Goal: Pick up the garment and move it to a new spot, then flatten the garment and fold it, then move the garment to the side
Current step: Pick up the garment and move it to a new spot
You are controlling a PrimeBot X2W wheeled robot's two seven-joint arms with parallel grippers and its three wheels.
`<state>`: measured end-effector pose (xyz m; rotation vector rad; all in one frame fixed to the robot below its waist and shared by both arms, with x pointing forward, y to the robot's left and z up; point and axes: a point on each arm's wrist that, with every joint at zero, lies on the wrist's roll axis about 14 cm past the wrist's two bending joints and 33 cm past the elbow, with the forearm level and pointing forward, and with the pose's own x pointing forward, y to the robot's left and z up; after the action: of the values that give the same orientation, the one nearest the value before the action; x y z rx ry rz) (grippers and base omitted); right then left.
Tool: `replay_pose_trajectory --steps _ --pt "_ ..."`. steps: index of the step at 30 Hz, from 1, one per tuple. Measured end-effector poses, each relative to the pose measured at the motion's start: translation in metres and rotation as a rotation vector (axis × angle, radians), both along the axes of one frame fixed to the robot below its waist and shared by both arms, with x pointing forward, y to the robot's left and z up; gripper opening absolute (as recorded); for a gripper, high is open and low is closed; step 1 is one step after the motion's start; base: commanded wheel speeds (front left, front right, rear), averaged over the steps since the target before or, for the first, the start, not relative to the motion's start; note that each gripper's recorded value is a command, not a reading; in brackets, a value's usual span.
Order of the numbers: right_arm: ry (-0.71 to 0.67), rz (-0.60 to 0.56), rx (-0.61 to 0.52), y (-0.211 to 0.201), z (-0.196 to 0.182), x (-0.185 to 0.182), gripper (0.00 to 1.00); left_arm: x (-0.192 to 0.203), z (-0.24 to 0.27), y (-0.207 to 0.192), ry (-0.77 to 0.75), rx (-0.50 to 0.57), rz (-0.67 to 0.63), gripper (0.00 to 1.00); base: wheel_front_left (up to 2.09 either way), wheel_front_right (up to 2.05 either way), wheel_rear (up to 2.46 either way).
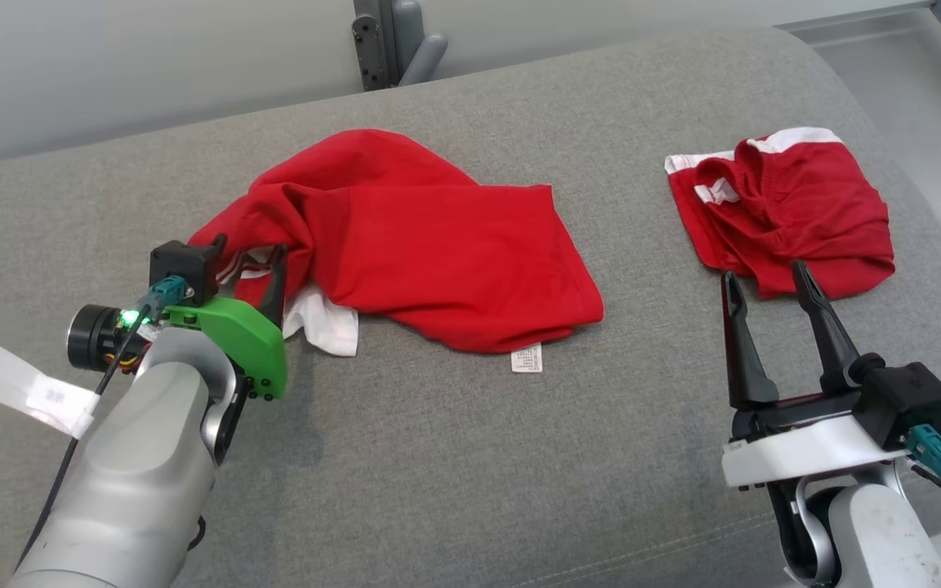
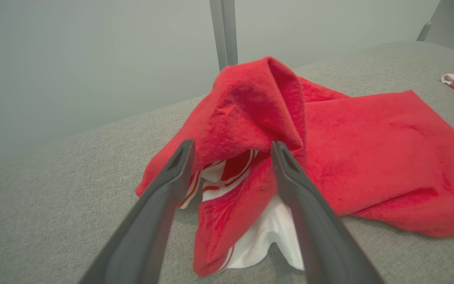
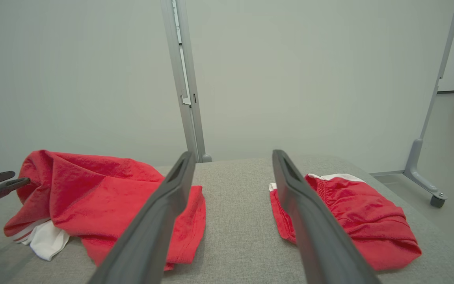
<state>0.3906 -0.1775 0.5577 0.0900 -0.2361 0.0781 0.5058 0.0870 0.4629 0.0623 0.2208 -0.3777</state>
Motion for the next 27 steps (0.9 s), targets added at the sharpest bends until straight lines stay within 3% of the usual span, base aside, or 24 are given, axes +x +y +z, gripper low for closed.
replay_pose_trajectory --steps 11,16,27 --pt "-0.014 0.01 0.015 0.004 0.005 -0.015 1.0 -0.042 0.031 0.011 -0.107 -0.133 0.073 1.0 0.0 0.0 0.0" --pt "-0.024 0.023 0.017 0.008 0.008 -0.021 1.0 -0.073 0.044 0.034 -0.175 -0.199 0.176 1.0 0.0 0.0 0.0" --pt "0.006 0.034 0.012 0.012 -0.003 -0.03 1.0 -0.126 0.034 0.062 -0.199 -0.235 0.331 1.0 0.0 0.0 0.0"
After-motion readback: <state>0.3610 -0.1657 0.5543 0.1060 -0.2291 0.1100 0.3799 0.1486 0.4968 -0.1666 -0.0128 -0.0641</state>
